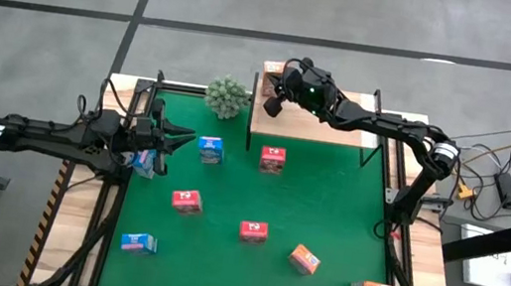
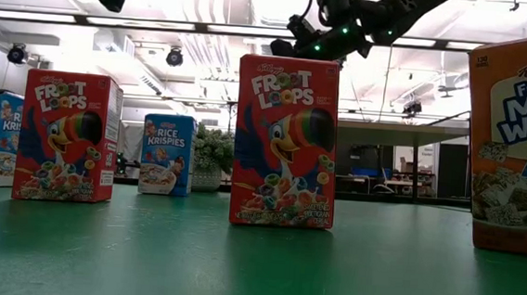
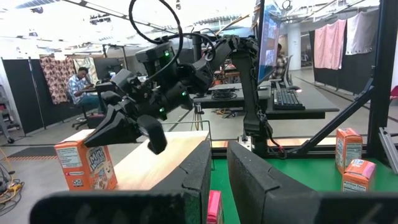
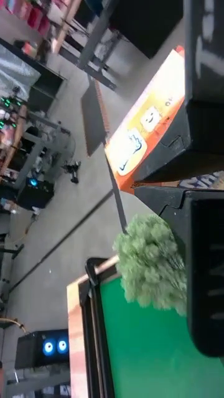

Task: Stack cereal on shelf
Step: Put the top left orange cereal box on the shelf, then put the bottom right red cereal box on the shelf

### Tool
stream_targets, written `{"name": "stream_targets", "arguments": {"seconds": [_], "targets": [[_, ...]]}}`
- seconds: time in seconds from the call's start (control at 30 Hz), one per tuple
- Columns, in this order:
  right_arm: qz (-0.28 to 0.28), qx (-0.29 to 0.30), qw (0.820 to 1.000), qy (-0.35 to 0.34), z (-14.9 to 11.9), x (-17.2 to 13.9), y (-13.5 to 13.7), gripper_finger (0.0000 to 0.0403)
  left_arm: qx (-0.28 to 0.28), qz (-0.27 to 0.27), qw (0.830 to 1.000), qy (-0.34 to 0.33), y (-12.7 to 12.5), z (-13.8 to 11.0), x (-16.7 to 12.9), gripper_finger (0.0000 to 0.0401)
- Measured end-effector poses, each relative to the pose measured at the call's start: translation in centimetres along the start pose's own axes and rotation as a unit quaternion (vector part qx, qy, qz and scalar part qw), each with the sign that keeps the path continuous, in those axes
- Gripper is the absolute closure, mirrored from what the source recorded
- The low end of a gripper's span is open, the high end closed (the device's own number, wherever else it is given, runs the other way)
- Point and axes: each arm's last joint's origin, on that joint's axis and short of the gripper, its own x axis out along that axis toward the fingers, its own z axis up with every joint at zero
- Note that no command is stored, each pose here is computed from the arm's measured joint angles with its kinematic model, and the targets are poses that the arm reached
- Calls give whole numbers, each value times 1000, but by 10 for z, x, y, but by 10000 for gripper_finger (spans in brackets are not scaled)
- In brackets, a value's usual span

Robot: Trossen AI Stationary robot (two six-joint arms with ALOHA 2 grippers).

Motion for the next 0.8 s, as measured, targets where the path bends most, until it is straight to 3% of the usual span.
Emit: {"name": "stream_targets", "arguments": {"seconds": [0.17,0.3,0.57,0.7,0.8], "targets": [[38,9,999,33,23,-26,13,390,0,0,1000,0,0,0,0,364],[121,17,987,108,38,-54,28,390,-2,0,1000,0,0,0,0,364],[276,39,917,286,50,-113,78,390,-13,1,1000,-7,0,1,0,364],[324,14,890,320,46,-136,114,390,-21,1,1000,-8,0,2,0,364],[347,-9,882,318,43,-149,141,390,-27,1,1000,-8,0,2,0,364]]}}
